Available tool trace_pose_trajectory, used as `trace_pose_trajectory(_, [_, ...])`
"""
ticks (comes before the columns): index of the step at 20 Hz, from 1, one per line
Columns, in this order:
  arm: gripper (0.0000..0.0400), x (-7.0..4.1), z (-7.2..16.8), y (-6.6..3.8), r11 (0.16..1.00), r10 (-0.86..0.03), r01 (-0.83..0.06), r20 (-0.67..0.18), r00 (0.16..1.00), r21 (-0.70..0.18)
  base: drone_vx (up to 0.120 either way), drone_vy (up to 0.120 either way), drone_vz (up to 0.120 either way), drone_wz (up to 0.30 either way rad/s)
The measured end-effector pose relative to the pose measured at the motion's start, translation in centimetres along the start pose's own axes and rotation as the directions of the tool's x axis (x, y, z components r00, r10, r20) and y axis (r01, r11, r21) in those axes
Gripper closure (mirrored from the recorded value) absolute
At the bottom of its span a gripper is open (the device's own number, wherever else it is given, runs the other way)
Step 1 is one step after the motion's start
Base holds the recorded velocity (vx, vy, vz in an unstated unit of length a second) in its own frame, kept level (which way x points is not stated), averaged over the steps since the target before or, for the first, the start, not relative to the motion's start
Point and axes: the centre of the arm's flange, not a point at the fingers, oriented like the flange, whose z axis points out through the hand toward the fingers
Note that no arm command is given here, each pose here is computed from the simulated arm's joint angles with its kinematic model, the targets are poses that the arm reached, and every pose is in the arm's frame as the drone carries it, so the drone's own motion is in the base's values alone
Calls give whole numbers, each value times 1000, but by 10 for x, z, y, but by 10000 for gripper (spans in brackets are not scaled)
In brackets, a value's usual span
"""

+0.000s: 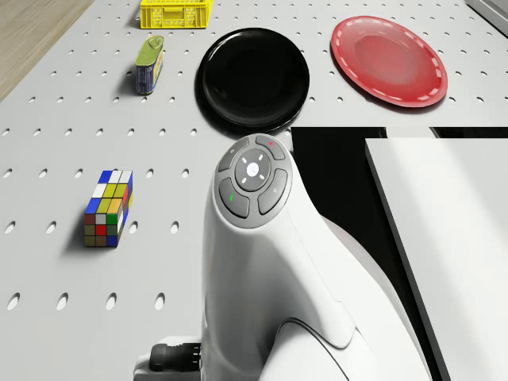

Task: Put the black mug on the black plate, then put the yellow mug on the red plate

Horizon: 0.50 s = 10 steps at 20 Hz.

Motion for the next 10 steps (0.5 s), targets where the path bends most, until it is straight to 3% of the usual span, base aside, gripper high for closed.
trace_pose_trajectory(10, [0, 11, 26, -11, 1000, 0, 0, 0, 1000, 0, 0, 0, 0, 0])
